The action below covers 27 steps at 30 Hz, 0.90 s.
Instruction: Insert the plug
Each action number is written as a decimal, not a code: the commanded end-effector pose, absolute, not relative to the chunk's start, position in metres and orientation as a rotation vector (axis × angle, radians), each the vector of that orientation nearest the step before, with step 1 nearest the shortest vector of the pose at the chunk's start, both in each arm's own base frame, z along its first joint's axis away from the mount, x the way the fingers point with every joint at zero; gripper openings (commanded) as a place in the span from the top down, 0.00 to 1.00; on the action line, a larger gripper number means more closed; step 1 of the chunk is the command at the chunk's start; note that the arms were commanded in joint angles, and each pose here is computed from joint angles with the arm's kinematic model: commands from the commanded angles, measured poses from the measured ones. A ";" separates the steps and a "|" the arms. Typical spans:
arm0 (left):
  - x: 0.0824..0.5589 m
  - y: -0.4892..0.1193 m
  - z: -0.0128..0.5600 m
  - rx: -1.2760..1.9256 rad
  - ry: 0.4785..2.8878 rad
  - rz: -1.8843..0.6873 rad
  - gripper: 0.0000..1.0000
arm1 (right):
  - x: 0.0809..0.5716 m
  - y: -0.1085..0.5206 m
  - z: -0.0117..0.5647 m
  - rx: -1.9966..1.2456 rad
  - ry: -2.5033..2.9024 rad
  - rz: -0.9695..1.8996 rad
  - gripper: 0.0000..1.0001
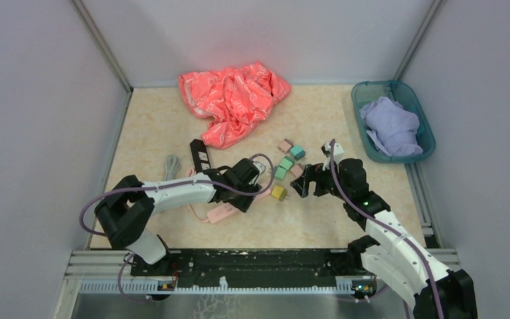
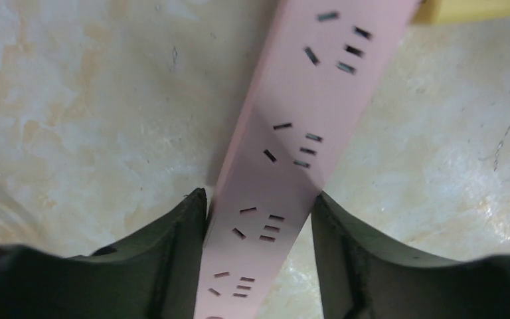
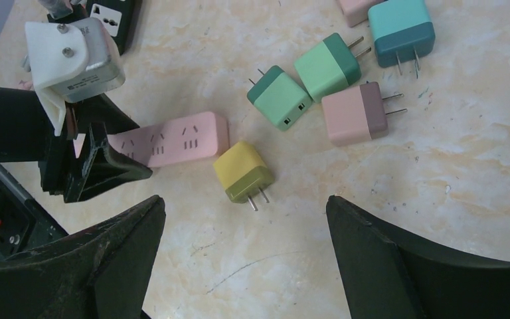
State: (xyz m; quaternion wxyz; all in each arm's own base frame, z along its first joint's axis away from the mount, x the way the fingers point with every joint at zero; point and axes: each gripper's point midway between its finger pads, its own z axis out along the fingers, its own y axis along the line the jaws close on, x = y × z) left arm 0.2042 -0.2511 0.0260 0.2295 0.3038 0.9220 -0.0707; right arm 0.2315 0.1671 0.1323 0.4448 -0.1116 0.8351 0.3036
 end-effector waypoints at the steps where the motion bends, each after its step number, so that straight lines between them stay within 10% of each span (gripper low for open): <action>1: 0.213 -0.272 0.030 0.813 2.527 -0.233 0.49 | 0.238 0.169 0.143 -0.263 2.009 0.746 0.09; 9: 0.222 -0.314 0.037 0.698 2.546 -0.412 0.58 | 0.239 0.166 0.144 -0.250 2.002 0.728 0.09; 18: 0.237 -0.306 0.053 0.593 2.507 -0.332 0.21 | 0.237 0.163 0.145 -0.266 2.000 0.709 0.09; 27: 0.262 -0.246 0.078 0.410 2.450 -0.170 0.10 | 0.239 0.164 0.144 -0.288 2.002 0.701 0.09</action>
